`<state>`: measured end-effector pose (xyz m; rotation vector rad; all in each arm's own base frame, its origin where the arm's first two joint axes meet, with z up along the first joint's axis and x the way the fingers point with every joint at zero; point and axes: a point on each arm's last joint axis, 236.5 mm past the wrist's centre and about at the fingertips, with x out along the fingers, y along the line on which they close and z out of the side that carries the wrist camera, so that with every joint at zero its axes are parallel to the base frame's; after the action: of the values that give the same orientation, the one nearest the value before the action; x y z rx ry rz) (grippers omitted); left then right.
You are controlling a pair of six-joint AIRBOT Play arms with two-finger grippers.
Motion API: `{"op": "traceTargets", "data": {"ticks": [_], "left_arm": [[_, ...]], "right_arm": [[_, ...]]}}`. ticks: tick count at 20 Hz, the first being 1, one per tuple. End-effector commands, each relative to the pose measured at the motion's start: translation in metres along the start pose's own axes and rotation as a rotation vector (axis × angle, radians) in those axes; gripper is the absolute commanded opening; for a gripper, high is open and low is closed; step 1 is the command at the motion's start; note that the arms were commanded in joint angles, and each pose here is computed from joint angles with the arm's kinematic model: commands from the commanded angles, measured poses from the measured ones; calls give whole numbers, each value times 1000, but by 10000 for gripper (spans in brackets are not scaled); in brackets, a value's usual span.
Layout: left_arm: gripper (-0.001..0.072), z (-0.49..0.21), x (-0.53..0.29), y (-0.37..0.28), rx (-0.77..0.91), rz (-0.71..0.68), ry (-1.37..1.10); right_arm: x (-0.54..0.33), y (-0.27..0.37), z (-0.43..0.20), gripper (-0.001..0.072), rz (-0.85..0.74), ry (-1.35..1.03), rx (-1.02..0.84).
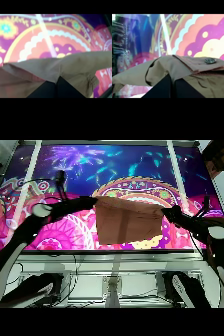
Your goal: Fold the clothes and pants, and hang the long-sleeved shirts on hangers.
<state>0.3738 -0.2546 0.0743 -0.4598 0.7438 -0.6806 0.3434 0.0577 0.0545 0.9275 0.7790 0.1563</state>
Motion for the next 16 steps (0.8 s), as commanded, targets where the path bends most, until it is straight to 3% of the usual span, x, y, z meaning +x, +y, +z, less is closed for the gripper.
{"op": "traceTargets", "data": {"ticks": [1, 5, 8, 11, 16], "left_arm": [[3, -39, 30, 1, -83, -11, 117], [3, -69, 11, 16, -100, 23, 279], [3, -103, -13, 27, -136, 45, 463], [3, -135, -30, 24, -125, 32, 619], [4, -165, -35, 50, -45, 153, 736]], "right_arm": [[15, -24, -6, 23, -107, 167, -123], [-15, -48, -37, 23, -266, 527, -289], [-46, -61, -59, 23, -346, 722, -283], [-61, -84, -62, 23, -446, 781, -304], [-62, -108, -80, 23, -502, 830, -246]]}}
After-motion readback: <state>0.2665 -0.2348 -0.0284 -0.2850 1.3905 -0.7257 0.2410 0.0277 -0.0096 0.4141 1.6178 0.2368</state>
